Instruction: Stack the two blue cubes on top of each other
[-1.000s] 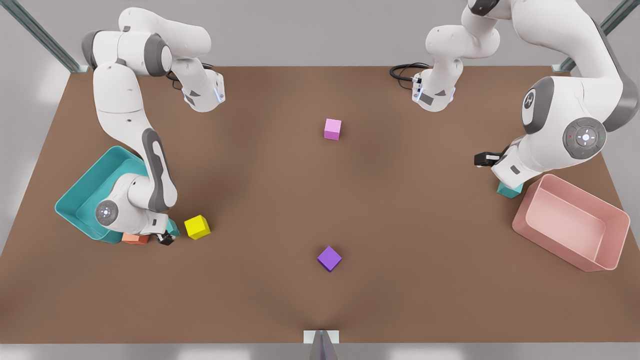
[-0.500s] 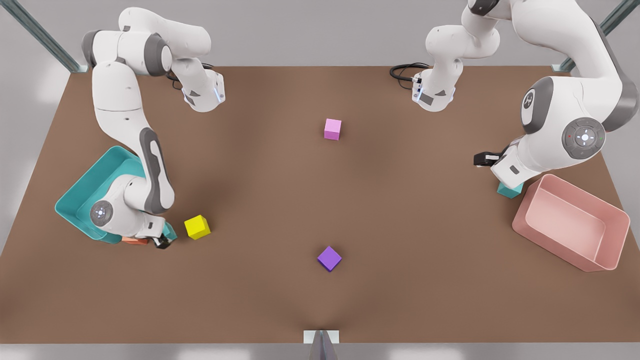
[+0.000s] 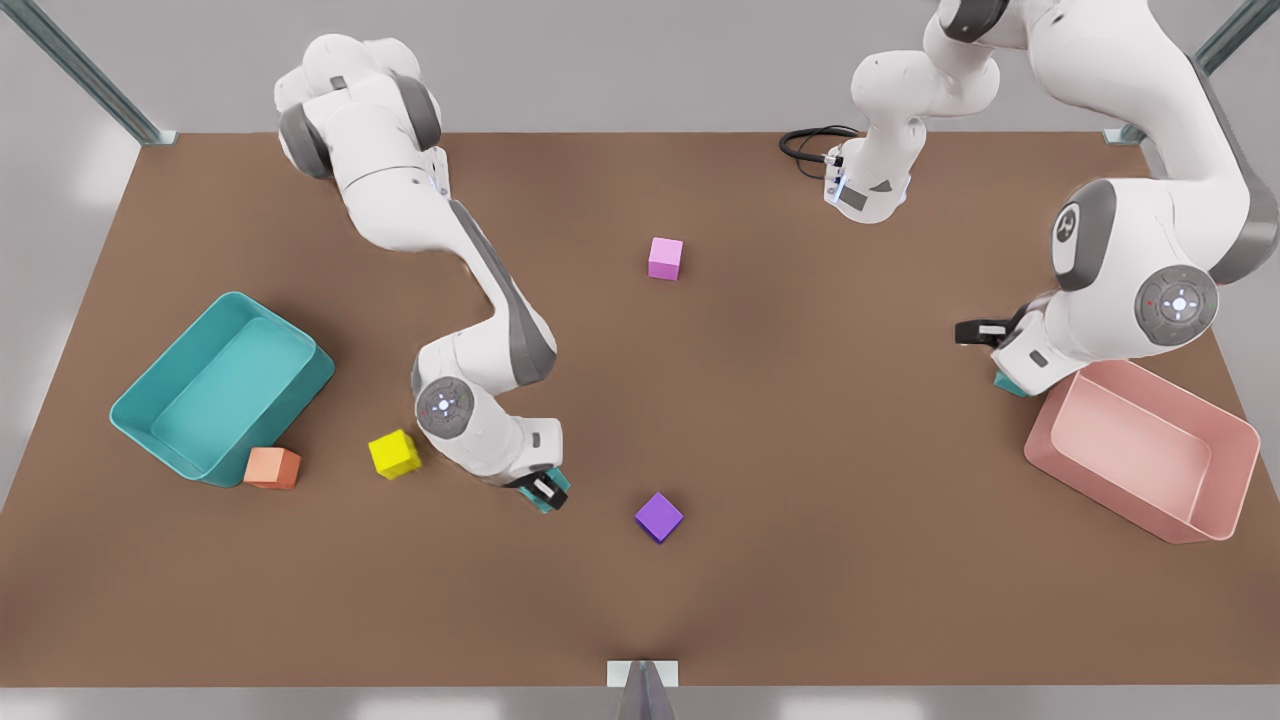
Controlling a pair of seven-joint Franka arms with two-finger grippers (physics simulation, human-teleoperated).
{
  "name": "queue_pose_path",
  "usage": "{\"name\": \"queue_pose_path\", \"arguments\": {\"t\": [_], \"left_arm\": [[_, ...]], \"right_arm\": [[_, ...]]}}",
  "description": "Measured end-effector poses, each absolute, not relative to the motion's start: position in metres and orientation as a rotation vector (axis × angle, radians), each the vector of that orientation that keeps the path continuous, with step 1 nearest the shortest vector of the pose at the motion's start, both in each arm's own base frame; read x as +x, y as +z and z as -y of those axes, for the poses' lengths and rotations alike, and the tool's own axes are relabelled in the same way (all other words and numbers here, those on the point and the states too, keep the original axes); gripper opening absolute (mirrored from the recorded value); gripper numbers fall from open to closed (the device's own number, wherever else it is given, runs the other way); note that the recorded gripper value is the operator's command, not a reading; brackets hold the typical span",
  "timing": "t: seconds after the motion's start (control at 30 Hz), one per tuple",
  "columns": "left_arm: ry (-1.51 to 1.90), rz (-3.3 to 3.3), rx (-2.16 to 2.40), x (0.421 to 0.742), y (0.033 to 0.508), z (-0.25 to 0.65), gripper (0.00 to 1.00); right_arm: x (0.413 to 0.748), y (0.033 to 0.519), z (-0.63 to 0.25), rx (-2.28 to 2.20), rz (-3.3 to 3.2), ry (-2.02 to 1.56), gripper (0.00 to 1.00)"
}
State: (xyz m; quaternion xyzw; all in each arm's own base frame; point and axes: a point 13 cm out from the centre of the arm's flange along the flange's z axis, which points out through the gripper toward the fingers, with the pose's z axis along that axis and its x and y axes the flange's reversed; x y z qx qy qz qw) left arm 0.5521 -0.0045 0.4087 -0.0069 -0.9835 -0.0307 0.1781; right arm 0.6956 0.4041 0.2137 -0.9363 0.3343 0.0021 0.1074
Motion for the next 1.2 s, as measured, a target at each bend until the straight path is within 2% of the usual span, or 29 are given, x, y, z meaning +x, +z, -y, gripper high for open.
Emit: {"name": "queue_pose_path", "arguments": {"t": [0.1,0.2,0.27,0.37,0.4,0.43,0.53,0.67,0.7,0.77,0.87,0.93,0.97,1.0,1.03,1.07,1.13,1.2], "left_arm": [[-0.042,2.706,0.304,0.552,0.356,-0.102,1.00],[-0.080,2.608,0.587,0.500,0.291,-0.167,1.00],[-0.082,2.579,0.726,0.472,0.250,-0.183,1.00],[-0.051,2.584,0.938,0.457,0.193,-0.185,1.00],[-0.044,2.601,1.013,0.462,0.184,-0.189,1.00],[-0.035,2.623,1.082,0.471,0.180,-0.192,1.00],[-0.007,2.664,1.274,0.494,0.175,-0.200,1.00],[-0.020,2.635,1.386,0.486,0.149,-0.203,1.00],[-0.025,2.632,1.394,0.484,0.144,-0.203,1.00],[-0.032,2.626,1.417,0.482,0.138,-0.207,1.00],[-0.044,2.607,1.460,0.478,0.130,-0.219,1.00],[-0.051,2.597,1.470,0.476,0.122,-0.220,1.00],[-0.054,2.593,1.473,0.476,0.119,-0.220,1.00],[-0.057,2.589,1.477,0.476,0.116,-0.220,1.00],[-0.059,2.585,1.480,0.475,0.114,-0.220,1.00],[-0.061,2.580,1.485,0.474,0.111,-0.221,1.00],[-0.067,2.568,1.491,0.472,0.105,-0.223,1.00],[-0.075,2.554,1.495,0.469,0.097,-0.224,1.00]], "right_arm": [[0.643,0.176,-0.506,-2.699,-1.107,0.130,0.51],[0.603,0.127,-0.549,-2.640,-1.332,0.205,0.51],[0.591,0.103,-0.561,-2.576,-1.490,0.219,0.51],[0.589,0.082,-0.564,-2.446,-1.711,0.226,0.53],[0.590,0.076,-0.564,-2.400,-1.776,0.228,0.93],[0.591,0.072,-0.565,-2.353,-1.835,0.228,1.00],[0.593,0.071,-0.571,-2.218,-1.975,0.231,1.00],[0.596,0.089,-0.578,-2.055,-2.112,0.254,1.00],[0.604,0.109,-0.577,-2.003,-2.139,0.262,1.00],[0.647,0.197,-0.541,-1.829,-2.212,0.294,1.00],[0.725,0.297,-0.385,-1.532,-2.425,0.325,1.00],[0.761,0.304,-0.225,-1.326,-2.635,0.290,1.00],[0.764,0.292,-0.149,-1.241,-2.747,0.263,1.00],[0.760,0.290,-0.087,-1.171,-2.840,0.214,1.00],[0.751,0.322,-0.040,-1.106,-2.894,0.150,1.00],[0.734,0.376,-0.017,-1.062,-2.908,0.099,1.00],[0.688,0.469,-0.029,-1.051,-2.909,0.061,1.00],[0.619,0.531,-0.048,-1.032,-2.938,0.079,1.00]]}}
